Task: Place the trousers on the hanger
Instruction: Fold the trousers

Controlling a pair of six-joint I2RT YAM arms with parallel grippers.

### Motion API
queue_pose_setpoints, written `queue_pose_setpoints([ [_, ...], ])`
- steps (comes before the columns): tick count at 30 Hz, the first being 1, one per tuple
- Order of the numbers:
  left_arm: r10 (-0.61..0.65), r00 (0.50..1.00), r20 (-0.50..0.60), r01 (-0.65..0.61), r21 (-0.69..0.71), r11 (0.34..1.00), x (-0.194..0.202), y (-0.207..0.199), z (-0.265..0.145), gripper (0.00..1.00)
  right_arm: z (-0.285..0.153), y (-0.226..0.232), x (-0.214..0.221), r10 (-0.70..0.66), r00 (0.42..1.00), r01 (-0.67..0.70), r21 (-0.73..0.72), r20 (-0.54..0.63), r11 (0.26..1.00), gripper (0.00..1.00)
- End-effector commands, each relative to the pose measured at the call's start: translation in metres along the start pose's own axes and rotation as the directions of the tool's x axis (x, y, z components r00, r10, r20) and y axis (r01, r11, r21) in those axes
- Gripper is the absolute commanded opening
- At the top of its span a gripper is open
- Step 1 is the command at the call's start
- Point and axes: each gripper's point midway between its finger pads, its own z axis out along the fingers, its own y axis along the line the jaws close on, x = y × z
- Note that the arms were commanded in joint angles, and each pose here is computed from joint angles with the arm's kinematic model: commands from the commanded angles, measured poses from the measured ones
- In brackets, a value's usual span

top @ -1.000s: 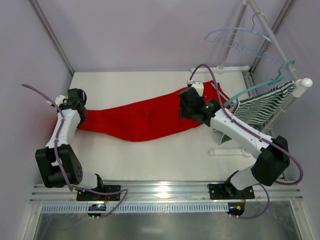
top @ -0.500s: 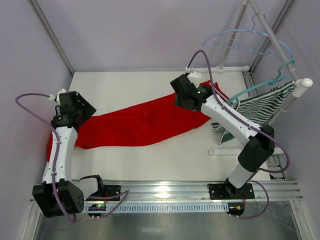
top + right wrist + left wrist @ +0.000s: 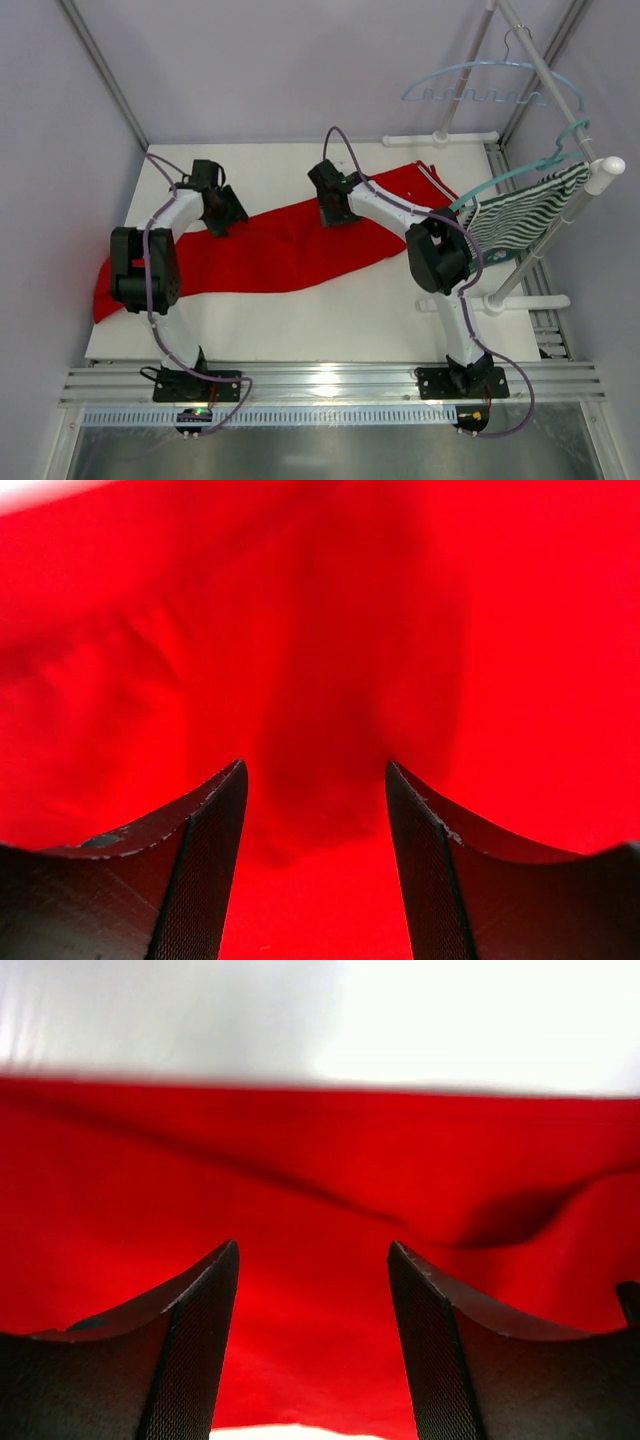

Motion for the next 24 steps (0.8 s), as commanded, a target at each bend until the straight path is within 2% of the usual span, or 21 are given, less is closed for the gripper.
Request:
queue_pose_setpoints([
  [1,-0.081,0.994,0.073,0.091,-0.141,0.986,0.010,0.037,-0.011,0.62,0.000,0.020,0.011,-0.121,0.993,0.121,-0.159,0.006,0.980,0.60],
  [4,-0.128,0.989,0.079,0.145,-0.282,0.948,0.034,0.072,-0.021,0.62,-0.004,0.023,0.036,-0.163,0.987,0.157,-0.220,-0.008,0.963,0.61],
  [7,-0.146,0.985,0.089,0.166,-0.298,0.940,0.054,0.086,-0.036,0.62,-0.005,0.019,0.068,-0.220,0.975,0.205,-0.231,-0.038,0.951,0.61],
  [8,-0.144,0.976,0.163,0.178,-0.220,0.959,0.042,0.073,-0.056,0.63,-0.012,0.020,0.072,-0.223,0.974,0.208,-0.247,-0.033,0.946,0.60],
  [11,-0.118,0.959,0.256,0.144,-0.088,0.986,0.030,0.054,-0.085,0.65,-0.015,0.010,0.110,-0.256,0.963,0.228,-0.257,-0.080,0.939,0.60],
  [14,-0.032,0.962,0.270,0.028,0.020,0.999,0.016,0.022,-0.095,0.67,-0.022,0.004,0.124,-0.264,0.960,0.233,-0.260,-0.092,0.937,0.60],
  [15,0.025,0.969,0.245,-0.032,0.023,0.999,0.017,0.017,-0.092,0.69,-0.031,0.002,0.121,-0.261,0.962,0.232,-0.264,-0.079,0.936,0.61],
  [16,0.058,0.963,0.263,-0.069,0.032,0.997,0.001,0.003,-0.099,0.69,-0.035,0.000,0.120,-0.258,0.963,0.231,-0.258,-0.075,0.938,0.60],
  [17,0.087,0.982,0.166,-0.084,-0.027,0.996,0.010,0.011,-0.076,0.69,-0.040,-0.003,0.114,-0.250,0.966,0.228,-0.244,-0.061,0.943,0.61],
  [19,0.115,0.987,0.111,-0.109,-0.059,0.992,0.002,0.008,-0.062,0.69,-0.055,-0.009,0.101,-0.224,0.974,0.210,-0.219,-0.041,0.953,0.61],
  [20,0.127,0.986,0.110,-0.125,-0.026,0.992,-0.009,-0.007,-0.061,0.69,-0.064,-0.006,0.084,-0.196,0.980,0.189,-0.216,-0.011,0.958,0.61],
  [21,0.125,0.990,0.072,-0.122,-0.047,0.991,-0.009,-0.005,-0.038,0.69,-0.069,-0.018,0.074,-0.173,0.985,0.171,-0.146,-0.002,0.974,0.61],
  [22,0.123,0.990,0.068,-0.119,-0.066,0.991,-0.013,-0.004,-0.027,0.69,-0.071,-0.023,0.065,-0.088,0.996,0.088,-0.087,0.003,0.992,0.60],
  [23,0.119,0.989,0.093,-0.111,-0.088,0.990,-0.029,-0.007,-0.024,0.69,-0.081,-0.028,0.032,-0.001,0.998,0.003,-0.024,0.069,1.000,0.60],
  [24,0.114,0.992,0.060,-0.106,-0.115,0.988,-0.027,-0.003,-0.012,0.68,-0.085,-0.048,0.032,0.037,0.998,-0.040,0.085,0.045,0.996,0.61],
])
